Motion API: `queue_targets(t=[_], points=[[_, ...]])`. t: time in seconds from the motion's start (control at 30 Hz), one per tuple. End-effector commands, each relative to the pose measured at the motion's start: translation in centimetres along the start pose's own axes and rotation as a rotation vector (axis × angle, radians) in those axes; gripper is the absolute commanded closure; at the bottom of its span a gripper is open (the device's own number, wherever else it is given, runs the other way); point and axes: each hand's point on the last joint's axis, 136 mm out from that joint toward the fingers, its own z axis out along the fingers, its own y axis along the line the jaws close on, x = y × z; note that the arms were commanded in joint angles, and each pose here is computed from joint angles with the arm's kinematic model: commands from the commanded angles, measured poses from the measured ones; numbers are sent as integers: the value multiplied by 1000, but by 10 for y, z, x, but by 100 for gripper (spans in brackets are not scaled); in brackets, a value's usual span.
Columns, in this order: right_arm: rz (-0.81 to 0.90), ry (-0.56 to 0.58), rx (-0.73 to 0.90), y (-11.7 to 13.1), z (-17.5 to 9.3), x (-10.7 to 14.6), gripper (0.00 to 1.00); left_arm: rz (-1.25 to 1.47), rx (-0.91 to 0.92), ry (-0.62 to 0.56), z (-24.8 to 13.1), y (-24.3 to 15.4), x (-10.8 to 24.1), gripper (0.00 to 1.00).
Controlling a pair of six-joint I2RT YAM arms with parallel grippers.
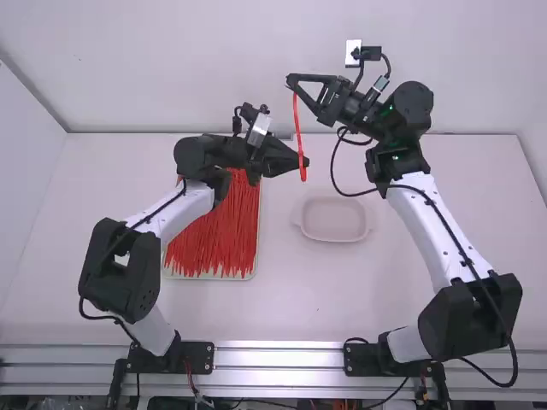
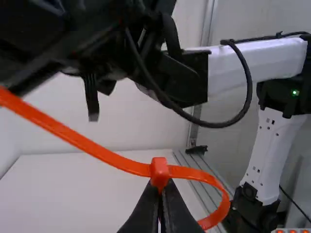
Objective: Fasten the cable tie
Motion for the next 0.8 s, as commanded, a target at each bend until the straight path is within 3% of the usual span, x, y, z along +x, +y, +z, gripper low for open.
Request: queue_targets(t=[0.0, 0.3, 0.4, 0.53, 0.77], points=[[-73, -116, 8, 16, 2, -43, 100, 7, 120, 93, 10, -26, 18, 98], [-103, -111, -10, 24, -2, -52, 100, 10, 115, 93, 7, -25, 18, 98], [-107, -50, -49, 29, -3, -41, 63, 20, 101, 91, 3, -22, 17, 98], [-112, 2, -74, 31, -8, -35, 43, 25, 67, 91, -8, -15, 15, 98], [-48, 131, -113, 30, -23, -19, 36, 69, 7, 85, -29, -6, 9, 98]])
